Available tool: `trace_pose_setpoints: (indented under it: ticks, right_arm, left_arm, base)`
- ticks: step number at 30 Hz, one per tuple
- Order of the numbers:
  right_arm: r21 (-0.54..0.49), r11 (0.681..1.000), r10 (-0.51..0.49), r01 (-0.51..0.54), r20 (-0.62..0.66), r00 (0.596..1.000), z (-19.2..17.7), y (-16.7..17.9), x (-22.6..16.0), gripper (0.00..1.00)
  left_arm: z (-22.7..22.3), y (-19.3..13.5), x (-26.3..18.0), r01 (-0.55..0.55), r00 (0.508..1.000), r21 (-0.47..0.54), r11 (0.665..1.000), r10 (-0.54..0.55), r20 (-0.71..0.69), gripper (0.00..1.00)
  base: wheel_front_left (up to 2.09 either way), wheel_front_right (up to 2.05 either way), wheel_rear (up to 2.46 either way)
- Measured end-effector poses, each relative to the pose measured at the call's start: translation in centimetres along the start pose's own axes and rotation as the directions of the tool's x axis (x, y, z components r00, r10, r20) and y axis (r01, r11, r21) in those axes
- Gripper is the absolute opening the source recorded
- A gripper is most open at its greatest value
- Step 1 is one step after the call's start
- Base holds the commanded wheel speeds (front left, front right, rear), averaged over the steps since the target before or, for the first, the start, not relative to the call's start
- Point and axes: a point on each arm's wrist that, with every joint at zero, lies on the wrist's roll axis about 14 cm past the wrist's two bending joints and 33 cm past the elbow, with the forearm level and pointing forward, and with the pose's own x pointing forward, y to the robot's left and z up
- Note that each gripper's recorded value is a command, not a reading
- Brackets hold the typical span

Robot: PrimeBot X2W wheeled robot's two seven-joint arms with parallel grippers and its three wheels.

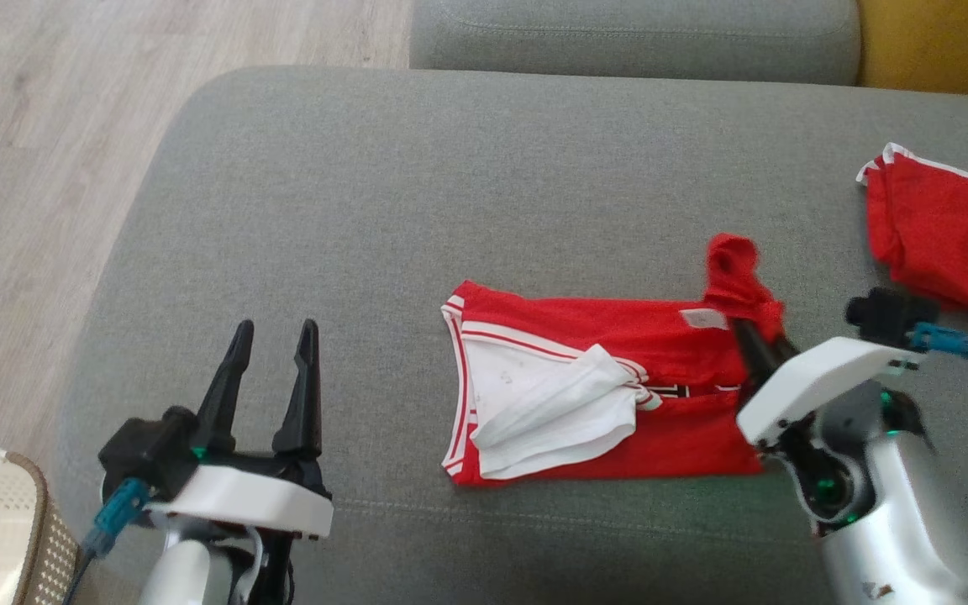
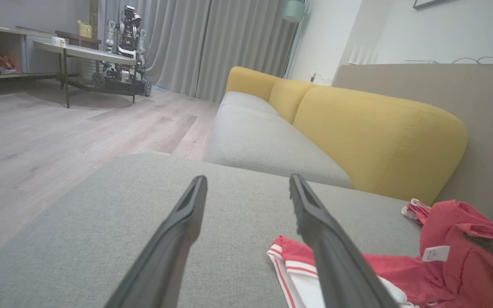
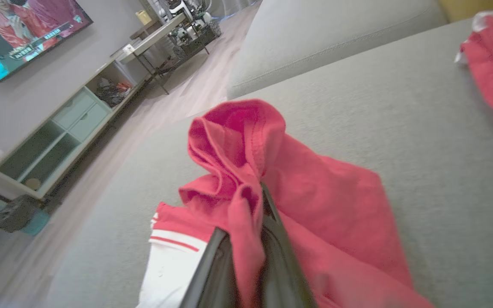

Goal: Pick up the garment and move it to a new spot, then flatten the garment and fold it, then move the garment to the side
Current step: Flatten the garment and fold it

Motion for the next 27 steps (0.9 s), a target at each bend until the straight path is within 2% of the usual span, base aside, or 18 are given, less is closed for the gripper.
trace_pose_setpoints:
  ticks: [7,13,21,27]
  right_arm:
    - [0.131,0.980,0.160,-0.151,-0.067,0.985,-2.7,5.0,0.4,0.00]
    - [0.223,0.951,0.246,-0.213,-0.128,0.961,-5.9,8.0,0.5,0.00]
    - [0.332,0.908,0.312,-0.254,-0.132,0.941,-7.4,11.2,2.5,0.00]
    - [0.369,0.899,0.314,-0.235,-0.170,0.934,-9.1,12.2,4.0,0.00]
  left_arm:
    - [-0.3,0.4,-0.4,-0.016,1.000,-0.009,1.000,0.016,-0.009,1.00]
    - [-0.2,0.9,-0.7,-0.034,0.999,-0.016,0.999,0.034,-0.009,1.00]
    - [-0.5,1.6,-1.2,-0.065,0.998,-0.022,0.998,0.065,-0.020,1.00]
    - [-0.9,2.3,-1.6,-0.091,0.995,-0.018,0.996,0.091,-0.034,1.00]
  base:
    - [0.00,0.00,0.00]
    - [0.00,0.00,0.00]
    - [0.00,0.00,0.00]
    - [0.00,0.00,0.00]
